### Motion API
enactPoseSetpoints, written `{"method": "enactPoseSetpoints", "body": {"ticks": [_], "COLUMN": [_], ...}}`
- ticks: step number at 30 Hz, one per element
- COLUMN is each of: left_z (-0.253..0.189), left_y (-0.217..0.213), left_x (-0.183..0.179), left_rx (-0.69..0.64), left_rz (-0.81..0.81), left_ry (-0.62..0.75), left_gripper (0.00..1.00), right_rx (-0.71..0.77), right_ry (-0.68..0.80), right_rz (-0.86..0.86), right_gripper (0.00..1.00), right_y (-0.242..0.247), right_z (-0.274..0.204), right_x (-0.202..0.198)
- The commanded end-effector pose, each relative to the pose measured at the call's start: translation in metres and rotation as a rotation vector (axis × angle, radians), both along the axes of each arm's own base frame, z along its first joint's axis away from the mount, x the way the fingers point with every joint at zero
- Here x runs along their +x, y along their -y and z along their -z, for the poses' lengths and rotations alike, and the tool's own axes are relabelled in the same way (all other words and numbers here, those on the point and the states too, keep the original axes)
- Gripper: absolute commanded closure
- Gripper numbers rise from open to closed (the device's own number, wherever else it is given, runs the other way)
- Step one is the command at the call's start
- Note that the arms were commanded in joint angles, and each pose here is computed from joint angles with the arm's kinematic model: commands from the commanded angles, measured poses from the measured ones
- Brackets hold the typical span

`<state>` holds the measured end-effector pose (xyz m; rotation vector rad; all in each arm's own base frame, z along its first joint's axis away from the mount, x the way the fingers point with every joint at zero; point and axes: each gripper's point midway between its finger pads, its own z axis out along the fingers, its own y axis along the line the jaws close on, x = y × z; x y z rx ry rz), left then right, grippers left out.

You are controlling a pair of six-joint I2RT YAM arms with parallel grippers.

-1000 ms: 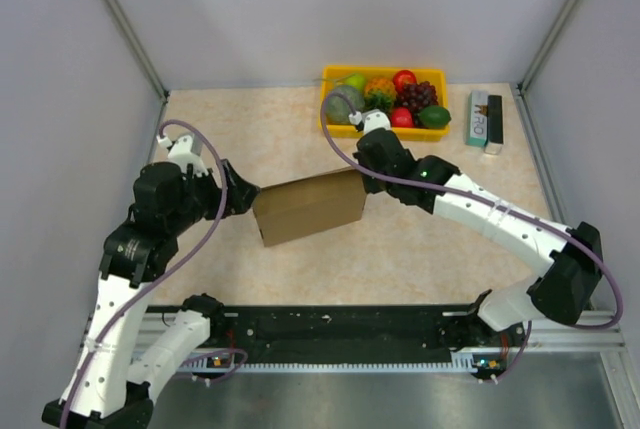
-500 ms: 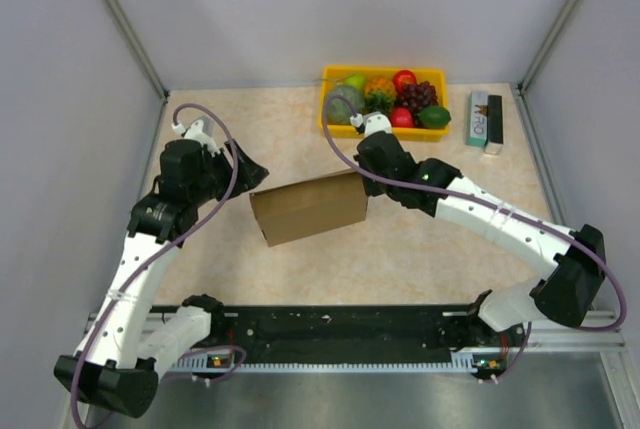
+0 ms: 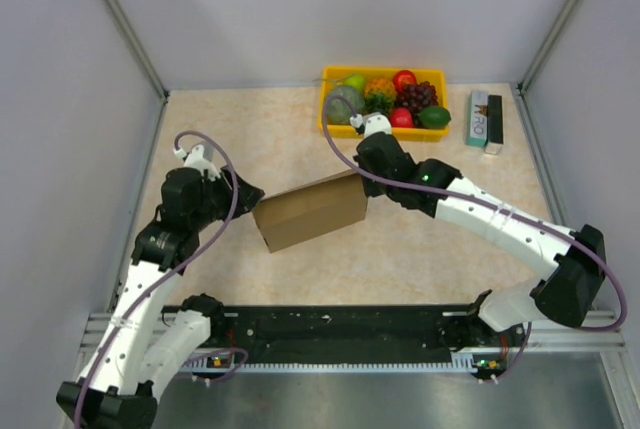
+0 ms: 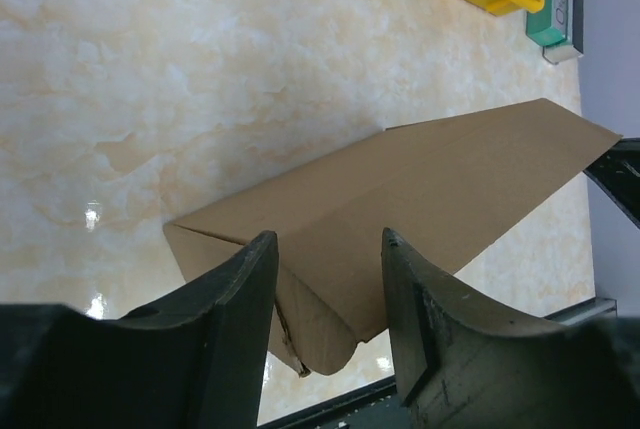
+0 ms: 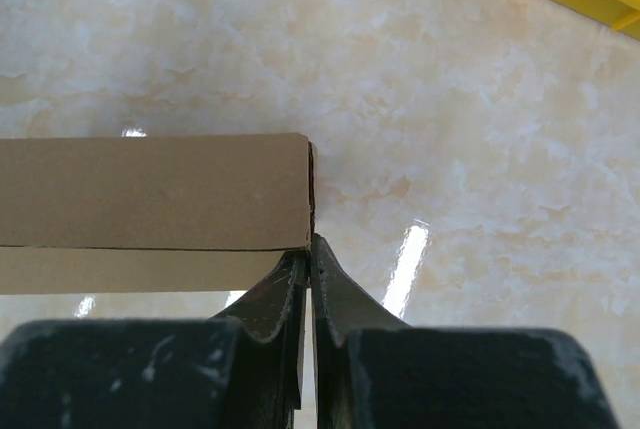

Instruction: Fold the paper box

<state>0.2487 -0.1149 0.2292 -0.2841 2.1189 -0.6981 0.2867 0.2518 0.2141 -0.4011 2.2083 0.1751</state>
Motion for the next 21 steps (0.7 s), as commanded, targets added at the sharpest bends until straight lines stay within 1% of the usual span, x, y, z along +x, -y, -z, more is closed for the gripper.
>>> {"method": "enactPoseSetpoints", "body": {"ticks": [1,2,4,5,6,7,8,10,11,14,15,16,17,18,20,21], "left_z": [-0.002,0.008,-0.004,0.015,0.017,0.015,0.029,0.03,0.039,0.046,0.05,0.054,0.059,0.063,0.069,0.069], "left_y": [0.005,0.009,0.019,0.024,0.026,0.025,0.022,0.018,0.016,0.014,0.012,0.011,0.01,0.008,0.008,0.008], "left_x": [-0.009,-0.012,-0.013,-0.017,-0.018,-0.018,-0.019,-0.023,-0.025,-0.027,-0.027,-0.027,-0.026,-0.026,-0.027,-0.026], "left_rx": [-0.037,-0.057,-0.143,-0.166,-0.181,-0.189,-0.175,-0.155,-0.151,-0.159,-0.156,-0.148,-0.138,-0.125,-0.119,-0.117], "left_rz": [0.042,0.055,0.079,0.107,0.114,0.113,0.096,0.091,0.081,0.06,0.047,0.043,0.041,0.035,0.033,0.035], "left_ry": [0.082,0.068,0.151,0.128,0.146,0.181,0.165,0.202,0.188,0.186,0.177,0.169,0.159,0.15,0.133,0.137], "left_gripper": [0.5,0.51,0.53,0.54,0.54,0.54,0.55,0.55,0.55,0.59,0.6,0.61,0.62,0.62,0.63,0.64], "right_rx": [-0.013,-0.014,-0.016,-0.013,-0.017,-0.014,-0.001,-0.006,0.0,0.026,0.022,0.025,0.04,0.047,0.086,0.124], "right_ry": [0.005,0.009,0.004,0.012,0.009,0.012,0.025,0.03,0.043,0.065,0.066,0.069,0.062,0.056,0.041,0.057], "right_rz": [0.029,0.038,0.054,0.063,0.07,0.072,0.08,0.095,0.101,0.07,0.06,0.048,0.018,-0.014,-0.048,-0.06], "right_gripper": [1.0,1.0,1.0,1.0,1.0,1.0,1.0,1.0,1.0,0.99,0.95,0.85,0.8,0.72,0.63,0.59], "right_y": [0.007,0.008,0.009,0.01,0.012,0.012,0.012,0.017,0.019,0.019,0.02,0.02,0.018,0.018,0.018,0.022], "right_z": [0.001,0.001,0.006,0.006,0.011,0.013,0.011,0.018,0.016,0.016,0.018,0.016,0.013,0.004,-0.009,-0.026], "right_x": [-0.007,-0.007,-0.008,-0.007,-0.008,-0.009,-0.007,-0.008,-0.008,-0.011,-0.012,-0.014,-0.018,-0.024,-0.035,-0.042]}}
